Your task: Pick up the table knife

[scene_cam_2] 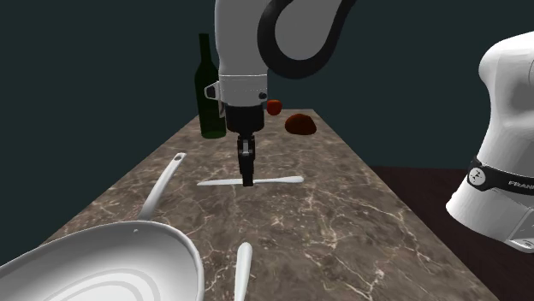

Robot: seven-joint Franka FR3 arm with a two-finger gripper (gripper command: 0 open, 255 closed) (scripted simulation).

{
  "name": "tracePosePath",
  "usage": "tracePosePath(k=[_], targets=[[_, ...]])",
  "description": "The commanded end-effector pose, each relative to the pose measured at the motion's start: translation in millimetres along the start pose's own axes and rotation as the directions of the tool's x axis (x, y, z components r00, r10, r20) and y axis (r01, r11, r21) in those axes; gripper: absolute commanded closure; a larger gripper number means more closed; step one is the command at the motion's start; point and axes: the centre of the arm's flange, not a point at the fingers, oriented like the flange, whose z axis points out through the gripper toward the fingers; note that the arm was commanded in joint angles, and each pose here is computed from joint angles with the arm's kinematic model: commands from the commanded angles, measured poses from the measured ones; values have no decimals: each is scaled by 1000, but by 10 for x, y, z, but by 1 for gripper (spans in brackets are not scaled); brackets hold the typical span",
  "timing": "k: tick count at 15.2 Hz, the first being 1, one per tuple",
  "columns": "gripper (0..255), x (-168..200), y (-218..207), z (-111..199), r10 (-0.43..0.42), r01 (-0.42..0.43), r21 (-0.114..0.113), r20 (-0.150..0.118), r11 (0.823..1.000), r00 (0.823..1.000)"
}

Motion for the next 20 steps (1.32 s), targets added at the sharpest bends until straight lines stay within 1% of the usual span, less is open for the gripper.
tracePosePath(k=[1,5,20], targets=[[255,-1,-1,2,0,0,0,0,1000,1000],[255,-2,-1,3,0,0,0,0,1000,1000],[255,-5,-3,-789,0,0,0,0,1000,1000]])
